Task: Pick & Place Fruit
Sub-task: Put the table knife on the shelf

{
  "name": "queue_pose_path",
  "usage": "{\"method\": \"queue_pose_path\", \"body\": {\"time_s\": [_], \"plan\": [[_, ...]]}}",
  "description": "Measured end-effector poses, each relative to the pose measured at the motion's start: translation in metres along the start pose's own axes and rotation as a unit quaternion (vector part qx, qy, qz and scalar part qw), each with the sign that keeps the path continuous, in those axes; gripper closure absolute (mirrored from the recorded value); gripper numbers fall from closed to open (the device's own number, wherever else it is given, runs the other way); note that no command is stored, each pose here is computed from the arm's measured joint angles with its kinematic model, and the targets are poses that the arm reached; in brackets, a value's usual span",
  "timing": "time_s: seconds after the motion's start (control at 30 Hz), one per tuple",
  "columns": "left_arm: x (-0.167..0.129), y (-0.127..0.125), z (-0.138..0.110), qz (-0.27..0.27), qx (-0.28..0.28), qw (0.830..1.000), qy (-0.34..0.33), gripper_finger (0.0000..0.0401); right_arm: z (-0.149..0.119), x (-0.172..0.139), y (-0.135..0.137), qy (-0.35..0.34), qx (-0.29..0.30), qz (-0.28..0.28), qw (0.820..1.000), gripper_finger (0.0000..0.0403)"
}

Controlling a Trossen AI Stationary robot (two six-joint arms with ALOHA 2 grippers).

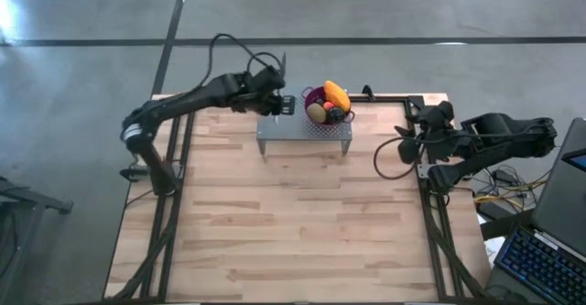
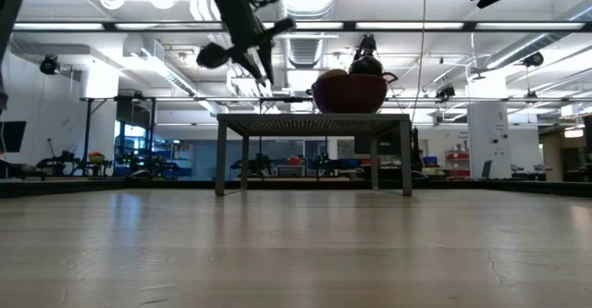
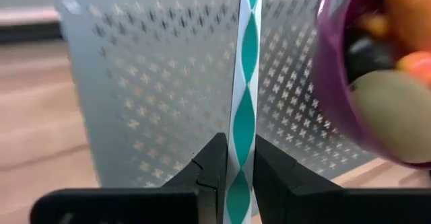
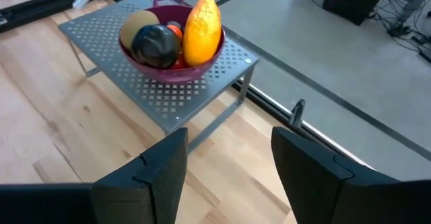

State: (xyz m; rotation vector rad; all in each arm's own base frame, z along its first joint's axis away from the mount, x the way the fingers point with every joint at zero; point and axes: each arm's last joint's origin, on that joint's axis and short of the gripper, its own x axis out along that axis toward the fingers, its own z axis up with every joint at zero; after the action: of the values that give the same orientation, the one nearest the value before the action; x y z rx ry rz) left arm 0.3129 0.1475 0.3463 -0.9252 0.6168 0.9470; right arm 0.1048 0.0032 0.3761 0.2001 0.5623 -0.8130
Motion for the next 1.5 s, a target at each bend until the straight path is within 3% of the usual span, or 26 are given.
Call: {"method": "queue_pose_path", "body": {"time_s": [0.2,0.43,1.0,1.5], "plan": [[0.032,0.002,-0.002,0.036,-0.022,0.998,0.056,0.0346,-0.001,-0.002,-0.003,-0.001,0.001,0.002,1.000,0.0186],[0.050,0.003,-0.005,0.056,-0.030,0.995,0.076,0.0346,-0.001,-0.002,-0.003,-0.001,-0.002,0.001,1.000,0.0183],[0.074,0.011,0.001,0.049,-0.054,0.989,0.126,0.0346,-0.001,-0.001,-0.003,0.000,-0.004,0.001,1.000,0.0193],[0.080,0.013,0.004,0.032,-0.031,0.990,0.135,0.0334,-0.005,0.002,-0.002,0.005,-0.012,-0.004,1.000,0.0202]]}}
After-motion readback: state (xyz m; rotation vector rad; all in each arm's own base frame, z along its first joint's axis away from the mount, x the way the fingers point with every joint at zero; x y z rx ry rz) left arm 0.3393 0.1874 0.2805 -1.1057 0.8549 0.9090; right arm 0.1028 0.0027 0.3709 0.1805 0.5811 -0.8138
